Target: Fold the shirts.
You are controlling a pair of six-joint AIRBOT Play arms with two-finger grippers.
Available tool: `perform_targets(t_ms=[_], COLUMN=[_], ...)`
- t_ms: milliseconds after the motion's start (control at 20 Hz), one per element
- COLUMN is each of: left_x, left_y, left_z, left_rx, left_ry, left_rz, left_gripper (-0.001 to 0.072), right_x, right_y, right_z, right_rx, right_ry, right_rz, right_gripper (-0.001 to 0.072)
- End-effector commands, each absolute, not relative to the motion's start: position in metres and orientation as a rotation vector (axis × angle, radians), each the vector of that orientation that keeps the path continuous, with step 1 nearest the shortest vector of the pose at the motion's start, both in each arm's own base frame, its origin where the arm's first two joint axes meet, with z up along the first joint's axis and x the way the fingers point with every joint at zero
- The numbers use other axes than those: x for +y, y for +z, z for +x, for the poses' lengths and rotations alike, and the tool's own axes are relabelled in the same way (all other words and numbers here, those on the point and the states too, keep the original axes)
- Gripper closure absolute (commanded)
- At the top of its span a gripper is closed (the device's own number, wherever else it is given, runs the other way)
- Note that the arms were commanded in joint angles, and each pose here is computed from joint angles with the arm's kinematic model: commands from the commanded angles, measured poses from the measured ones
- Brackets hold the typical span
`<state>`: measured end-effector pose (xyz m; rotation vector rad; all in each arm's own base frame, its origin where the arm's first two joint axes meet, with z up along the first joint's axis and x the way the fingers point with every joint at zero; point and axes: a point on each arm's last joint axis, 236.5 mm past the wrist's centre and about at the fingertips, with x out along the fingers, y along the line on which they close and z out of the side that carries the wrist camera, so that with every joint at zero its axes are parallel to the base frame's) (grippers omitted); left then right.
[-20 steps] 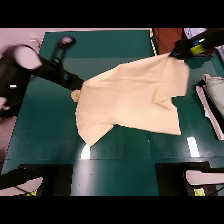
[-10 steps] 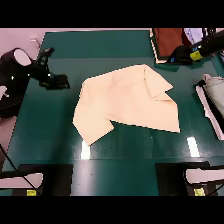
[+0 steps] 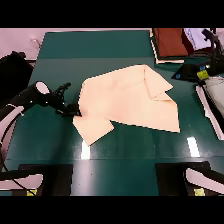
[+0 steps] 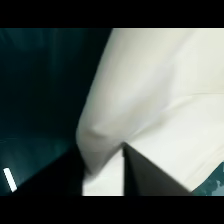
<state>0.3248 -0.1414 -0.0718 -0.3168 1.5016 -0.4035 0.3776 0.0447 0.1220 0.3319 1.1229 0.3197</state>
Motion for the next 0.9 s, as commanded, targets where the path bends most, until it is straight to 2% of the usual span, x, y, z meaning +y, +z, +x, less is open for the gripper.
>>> perform_targets(t_ms=[0, 100, 200, 400, 450, 550, 700, 800, 850], left_x=[-0.146, -0.148, -0.149, -0.149, -0.149, -0.149, -0.149, -0.149, -0.150], left_y=[-0.077, -0.061, -0.038, -0.017, -0.017, -0.017, -0.017, -0.017, -0.017], left_z=[0.318, 0.329, 0.344, 0.354, 0.353, 0.353, 0.352, 0.352, 0.351], left_rx=[1.510, 1.467, 1.385, 1.308, 1.314, 1.315, 1.318, 1.320, 1.325], left_ry=[-0.415, -0.430, -0.437, -0.440, -0.442, -0.442, -0.442, -0.442, -0.444], left_rz=[-0.301, -0.292, -0.282, -0.276, -0.275, -0.276, -0.277, -0.278, -0.277], left_gripper=[0.0671, 0.0679, 0.0679, 0.0680, 0.0679, 0.0679, 0.0679, 0.0679, 0.0680], right_x=[0.000, -0.032, -0.046, -0.029, -0.022, -0.008, 0.010, 0.021, 0.026], right_y=[0.080, 0.038, -0.002, -0.063, -0.072, -0.086, -0.094, -0.093, -0.090], right_z=[0.340, 0.302, 0.266, 0.230, 0.228, 0.231, 0.239, 0.245, 0.249], right_rx=[1.203, 1.319, 1.418, 1.537, 1.547, 1.554, 1.582, 1.599, 1.598], right_ry=[0.176, 0.062, 0.012, 0.030, 0.035, 0.054, 0.102, 0.144, 0.165], right_rz=[0.390, 0.443, 0.564, 0.796, 0.830, 0.862, 0.814, 0.765, 0.735], right_gripper=[0.0283, 0.0267, 0.0149, 0.0164, 0.0204, 0.0205, 0.0214, 0.0286, 0.0395])
